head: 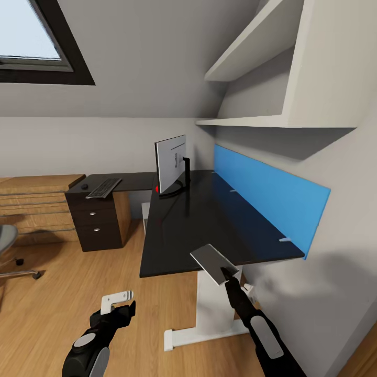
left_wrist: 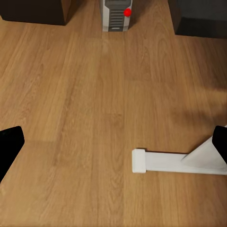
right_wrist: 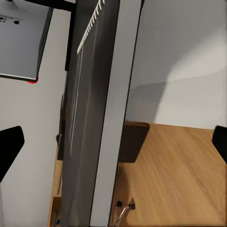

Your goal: In the bedroom, organize the workspace by keeping the computer under the desk, ensuring the monitor is on the desk, placing the keyboard on the desk next to the monitor, placing the mouse on the desk next to the keyboard, moving the folder from the swivel chair onto the desk next to the mouse, stacking the notebook on top of the folder with the pen on top of the notebook, and positioning the swivel chair next to the desk.

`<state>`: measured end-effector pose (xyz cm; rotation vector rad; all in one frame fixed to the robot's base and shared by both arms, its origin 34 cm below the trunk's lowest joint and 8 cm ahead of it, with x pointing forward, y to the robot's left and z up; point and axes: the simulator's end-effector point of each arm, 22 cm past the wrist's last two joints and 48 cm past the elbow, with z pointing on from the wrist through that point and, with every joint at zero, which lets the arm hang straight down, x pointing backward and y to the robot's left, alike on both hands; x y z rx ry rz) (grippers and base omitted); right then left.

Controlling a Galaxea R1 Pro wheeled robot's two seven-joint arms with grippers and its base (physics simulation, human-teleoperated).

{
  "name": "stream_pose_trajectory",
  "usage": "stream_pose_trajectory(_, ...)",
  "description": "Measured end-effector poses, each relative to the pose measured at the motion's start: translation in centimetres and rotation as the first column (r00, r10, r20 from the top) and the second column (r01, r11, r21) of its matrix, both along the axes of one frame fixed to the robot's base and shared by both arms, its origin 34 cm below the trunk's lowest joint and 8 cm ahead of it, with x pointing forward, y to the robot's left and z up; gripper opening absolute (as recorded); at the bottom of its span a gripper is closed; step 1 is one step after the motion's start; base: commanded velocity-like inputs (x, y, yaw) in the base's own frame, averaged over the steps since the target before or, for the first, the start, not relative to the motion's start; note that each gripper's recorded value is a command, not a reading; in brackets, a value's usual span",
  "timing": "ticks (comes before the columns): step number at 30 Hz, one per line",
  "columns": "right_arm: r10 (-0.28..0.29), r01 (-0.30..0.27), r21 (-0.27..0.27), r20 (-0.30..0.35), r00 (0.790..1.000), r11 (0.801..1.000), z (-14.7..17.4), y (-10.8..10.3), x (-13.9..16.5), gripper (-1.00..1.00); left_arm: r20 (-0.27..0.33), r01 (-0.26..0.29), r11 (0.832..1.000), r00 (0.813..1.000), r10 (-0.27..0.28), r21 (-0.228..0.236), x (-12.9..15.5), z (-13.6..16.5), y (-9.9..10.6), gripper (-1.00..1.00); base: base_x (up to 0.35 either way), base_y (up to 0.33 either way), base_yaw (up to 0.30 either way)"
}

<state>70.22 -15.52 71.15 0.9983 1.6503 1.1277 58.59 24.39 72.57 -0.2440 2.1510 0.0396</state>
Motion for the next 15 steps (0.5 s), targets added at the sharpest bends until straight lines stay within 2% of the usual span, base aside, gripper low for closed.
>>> stream_pose_trajectory(7, 0.003, -0.003, 0.000, -0.008, 1.000, 1.000, -0.31, 0.11, -0.12, 1.00, -0.001, 0.000, 1.000, 1.000, 0.000, 0.000, -0.01, -0.02, -0.01, 1.00, 0.000, 0.000, 0.000)
stream_pose_trajectory(8, 0.003, -0.003, 0.000, -0.008, 1.000, 1.000, -0.32, 0.12, -0.12, -1.00, -0.001, 0.000, 1.000, 1.000, 0.000, 0.000, -0.01, -0.02, -0.01, 1.00, 0.000, 0.000, 0.000)
stream_pose_trajectory(15, 0.004, -0.004, -0.002, -0.007, 1.000, 1.000, -0.27, 0.13, -0.11, -1.00, 0.000, 0.000, 1.000, 1.000, 0.000, 0.001, -0.01, 0.01, 0.03, 1.00, 0.000, 0.000, 0.000)
